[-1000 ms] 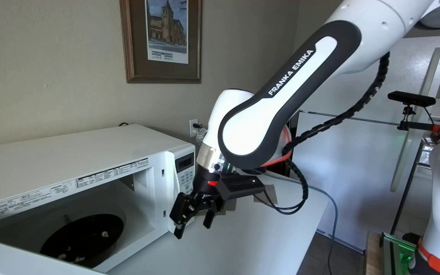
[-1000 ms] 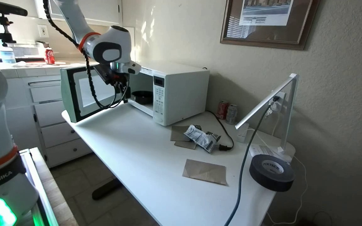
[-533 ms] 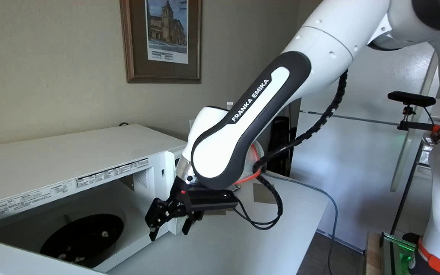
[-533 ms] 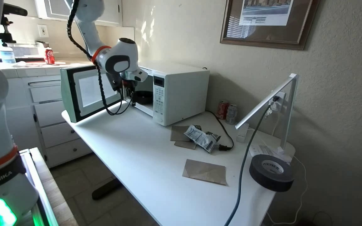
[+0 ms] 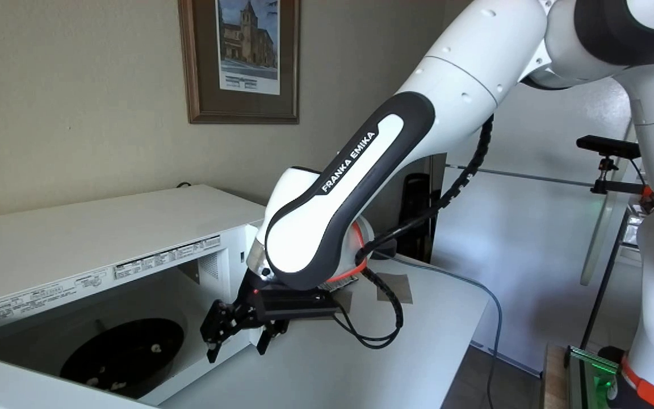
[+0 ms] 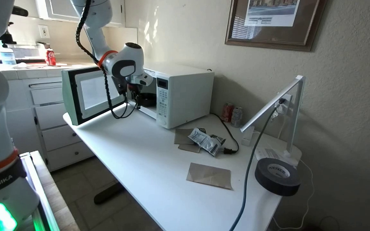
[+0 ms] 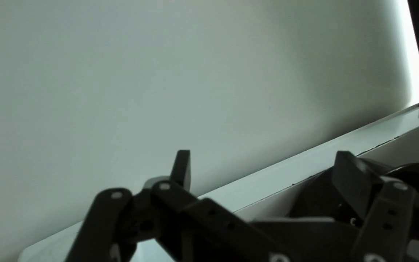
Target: Take the black bowl out of the microwave
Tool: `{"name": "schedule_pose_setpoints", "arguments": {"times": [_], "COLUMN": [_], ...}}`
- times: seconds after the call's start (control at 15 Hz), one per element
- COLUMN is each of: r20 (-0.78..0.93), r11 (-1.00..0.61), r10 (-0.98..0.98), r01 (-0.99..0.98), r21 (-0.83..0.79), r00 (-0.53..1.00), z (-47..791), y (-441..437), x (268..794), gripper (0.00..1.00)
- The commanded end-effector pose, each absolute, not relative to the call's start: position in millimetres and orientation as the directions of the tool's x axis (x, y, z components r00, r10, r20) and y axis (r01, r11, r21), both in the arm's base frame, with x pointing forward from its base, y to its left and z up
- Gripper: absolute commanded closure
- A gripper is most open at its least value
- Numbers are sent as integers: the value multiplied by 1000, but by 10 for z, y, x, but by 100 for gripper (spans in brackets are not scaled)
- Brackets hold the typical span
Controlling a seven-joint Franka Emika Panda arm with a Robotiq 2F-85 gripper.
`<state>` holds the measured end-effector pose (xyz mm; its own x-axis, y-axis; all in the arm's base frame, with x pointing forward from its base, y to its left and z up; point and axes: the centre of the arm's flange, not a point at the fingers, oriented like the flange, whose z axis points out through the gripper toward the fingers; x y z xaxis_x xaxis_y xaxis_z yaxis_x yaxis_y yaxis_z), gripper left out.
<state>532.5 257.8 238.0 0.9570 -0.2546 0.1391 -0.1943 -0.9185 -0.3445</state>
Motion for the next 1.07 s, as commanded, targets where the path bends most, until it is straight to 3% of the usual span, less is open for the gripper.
{"name": "schedule_pose_setpoints", "arguments": {"times": [0.0, 1.0], "r20": [139, 219], "r11": [-918, -803], "r10": [-254, -430], "r01": [-194, -260], "r21": [-345, -537], "r00": [957, 876], "z": [2381, 2062], "y": [2579, 2911], "x": [5326, 5724], "gripper": [0, 0]}}
